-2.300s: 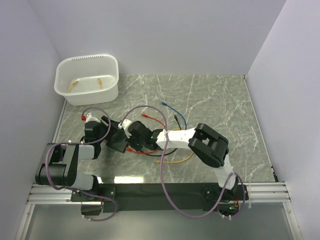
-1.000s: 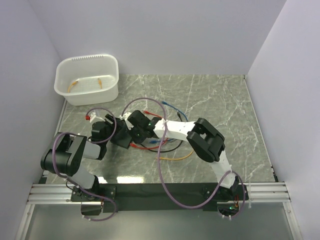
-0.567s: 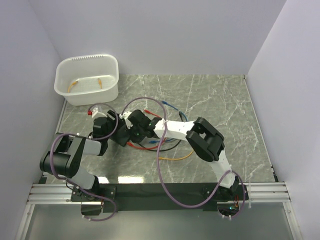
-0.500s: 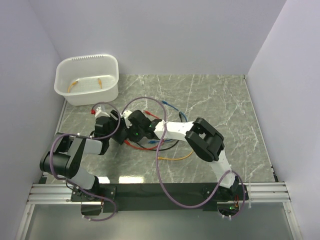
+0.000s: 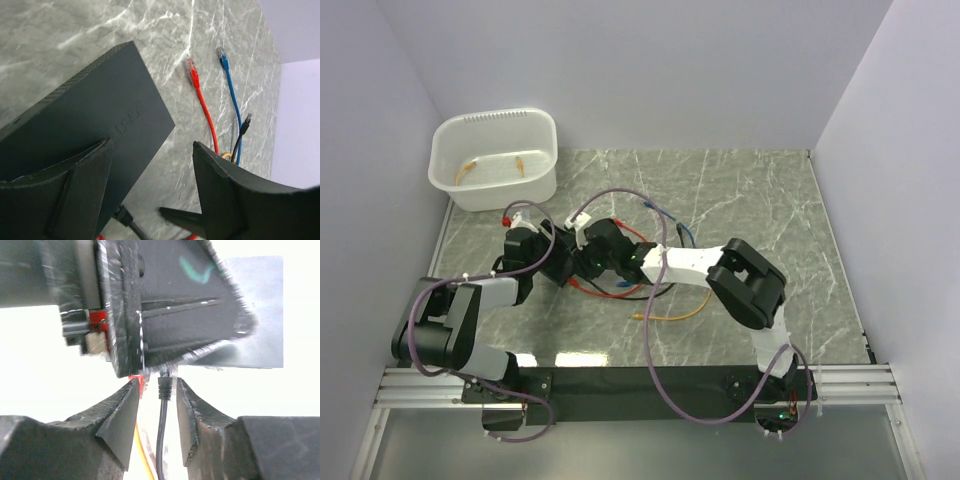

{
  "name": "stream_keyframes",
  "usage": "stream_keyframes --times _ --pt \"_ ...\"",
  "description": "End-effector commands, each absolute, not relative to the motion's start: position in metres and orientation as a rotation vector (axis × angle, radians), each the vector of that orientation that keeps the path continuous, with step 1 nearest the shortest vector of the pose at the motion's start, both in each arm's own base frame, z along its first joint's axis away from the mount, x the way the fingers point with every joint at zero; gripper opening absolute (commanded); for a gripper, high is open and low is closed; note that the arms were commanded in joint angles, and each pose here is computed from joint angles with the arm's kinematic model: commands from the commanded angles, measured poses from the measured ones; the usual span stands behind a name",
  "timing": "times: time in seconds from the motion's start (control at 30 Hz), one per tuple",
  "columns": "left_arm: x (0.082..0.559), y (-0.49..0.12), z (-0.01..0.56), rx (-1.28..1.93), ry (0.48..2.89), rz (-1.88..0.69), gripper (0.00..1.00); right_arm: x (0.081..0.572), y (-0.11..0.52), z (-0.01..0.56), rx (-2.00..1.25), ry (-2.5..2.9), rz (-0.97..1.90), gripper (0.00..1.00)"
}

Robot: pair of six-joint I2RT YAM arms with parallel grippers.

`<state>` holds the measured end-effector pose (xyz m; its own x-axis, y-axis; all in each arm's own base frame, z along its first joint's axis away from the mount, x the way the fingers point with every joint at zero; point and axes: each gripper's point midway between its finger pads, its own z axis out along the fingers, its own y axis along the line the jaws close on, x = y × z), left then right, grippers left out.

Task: Insert the plug into the switch port

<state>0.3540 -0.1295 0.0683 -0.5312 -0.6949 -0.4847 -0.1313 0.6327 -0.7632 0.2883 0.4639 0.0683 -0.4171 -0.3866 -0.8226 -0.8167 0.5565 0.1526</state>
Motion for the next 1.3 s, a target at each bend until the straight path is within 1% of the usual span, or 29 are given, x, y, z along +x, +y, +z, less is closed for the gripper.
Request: stream_keyframes --times 0.0,0.13,0.27,0.37,0.47,0.53,0.67,0.77,0.9,1.03,1.27 --pt "0.339 -0.127 0.055 -0.662 2.138 -0.840 0.72 0.294 0.465 0.119 -0.897 1.899 0.720 0.44" --pt "0.349 -0.125 0.076 -0.644 2.099 -0.838 0.72 0.296 0.452 0.122 -0.843 1.919 0.679 0.45" --pt "0.360 -0.118 0.102 -0.624 2.048 -0.810 0.72 0.308 0.434 0.126 -0.763 1.951 0.618 0.45" --pt "0.360 -0.113 0.122 -0.607 2.009 -0.798 0.72 0.321 0.420 0.131 -0.704 1.961 0.583 0.45" --pt "0.358 -0.107 0.129 -0.611 1.997 -0.762 0.72 0.334 0.406 0.136 -0.638 1.976 0.545 0.45" --pt "0.356 -0.101 0.140 -0.613 1.955 -0.744 0.73 0.344 0.397 0.138 -0.591 1.993 0.503 0.47" --pt "0.346 -0.095 0.144 -0.618 1.924 -0.719 0.73 0.356 0.358 0.128 -0.492 2.131 0.218 0.50" --pt "0.342 -0.093 0.140 -0.626 1.918 -0.712 0.73 0.343 0.341 0.118 -0.499 2.206 0.162 0.51" --pt "0.341 -0.093 0.137 -0.627 1.920 -0.714 0.73 0.317 0.329 0.103 -0.557 2.280 0.187 0.55" --pt "0.341 -0.096 0.133 -0.621 1.934 -0.730 0.72 0.293 0.328 0.082 -0.714 2.315 0.202 0.62" --pt "0.338 -0.095 0.129 -0.622 1.938 -0.726 0.72 0.267 0.341 0.055 -0.903 2.323 0.165 0.63"
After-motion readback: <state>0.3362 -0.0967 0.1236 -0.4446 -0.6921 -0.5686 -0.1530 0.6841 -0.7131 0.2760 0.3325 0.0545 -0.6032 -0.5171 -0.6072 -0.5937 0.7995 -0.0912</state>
